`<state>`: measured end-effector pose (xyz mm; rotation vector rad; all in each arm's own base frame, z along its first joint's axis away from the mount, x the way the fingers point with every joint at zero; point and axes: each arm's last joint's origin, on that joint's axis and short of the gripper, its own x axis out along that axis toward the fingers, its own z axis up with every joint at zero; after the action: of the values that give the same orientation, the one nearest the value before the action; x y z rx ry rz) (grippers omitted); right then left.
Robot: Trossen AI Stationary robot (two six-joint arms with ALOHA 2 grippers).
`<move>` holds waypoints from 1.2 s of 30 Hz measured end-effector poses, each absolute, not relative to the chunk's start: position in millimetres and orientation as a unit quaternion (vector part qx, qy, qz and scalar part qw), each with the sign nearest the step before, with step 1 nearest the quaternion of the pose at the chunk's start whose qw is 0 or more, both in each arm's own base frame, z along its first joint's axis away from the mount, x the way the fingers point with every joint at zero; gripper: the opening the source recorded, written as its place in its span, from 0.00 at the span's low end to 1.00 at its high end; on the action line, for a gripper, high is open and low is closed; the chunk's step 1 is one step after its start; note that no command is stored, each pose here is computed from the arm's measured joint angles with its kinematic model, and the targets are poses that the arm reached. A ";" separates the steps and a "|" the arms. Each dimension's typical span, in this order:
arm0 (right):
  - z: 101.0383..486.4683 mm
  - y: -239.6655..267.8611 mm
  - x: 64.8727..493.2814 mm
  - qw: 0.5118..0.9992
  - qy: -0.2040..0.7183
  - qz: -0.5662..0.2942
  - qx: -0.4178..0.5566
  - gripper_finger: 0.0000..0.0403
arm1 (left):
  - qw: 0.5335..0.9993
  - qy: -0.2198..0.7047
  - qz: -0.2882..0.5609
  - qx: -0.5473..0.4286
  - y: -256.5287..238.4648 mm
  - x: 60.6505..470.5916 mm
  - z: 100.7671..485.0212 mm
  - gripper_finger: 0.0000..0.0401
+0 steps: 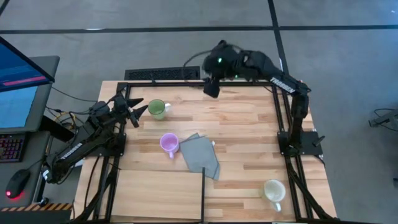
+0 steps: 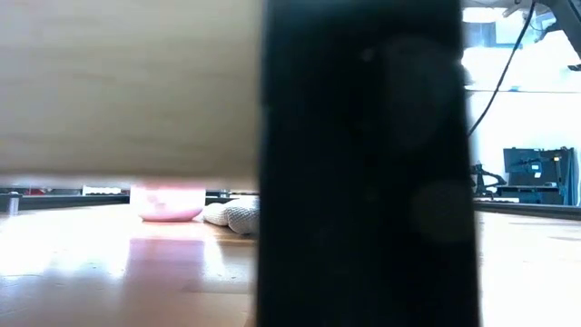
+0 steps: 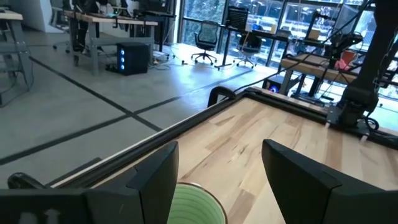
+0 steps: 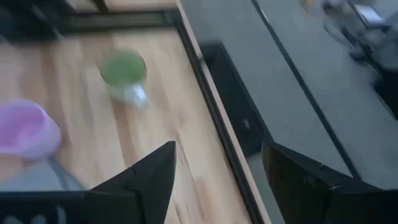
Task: Stack small to large cups/mugs on shelf
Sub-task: Put the pink mug on the shelf
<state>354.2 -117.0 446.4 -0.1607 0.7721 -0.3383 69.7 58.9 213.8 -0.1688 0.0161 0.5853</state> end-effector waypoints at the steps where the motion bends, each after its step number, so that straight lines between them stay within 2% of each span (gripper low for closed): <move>1: 446.7 -121.2 354.6 0.919 0.357 -0.151 -0.078 0.65 | 0.954 0.009 0.288 -0.084 58.9 69.7 213.6 0.55; 6: 420.5 -135.8 348.3 0.926 0.342 -0.137 -0.079 0.65 | 0.954 0.010 0.289 -0.084 58.9 69.6 213.3 0.55; 10: 399.0 -137.9 319.3 0.928 0.328 -0.162 -0.066 0.65 | 0.953 0.011 0.290 -0.084 59.0 69.6 213.2 0.55; 24: 301.6 -82.7 183.8 0.966 0.152 -0.209 -0.032 0.65 | 0.949 0.009 0.304 -0.083 59.7 69.1 213.6 0.55; 36: 240.9 -59.3 128.3 0.969 0.077 -0.232 -0.039 0.65 | 0.943 0.007 0.322 -0.081 60.6 68.4 213.8 0.55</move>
<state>128.3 -59.3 240.9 -0.0794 0.1560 -0.4690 68.4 60.6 213.8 -0.1655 0.0146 0.6563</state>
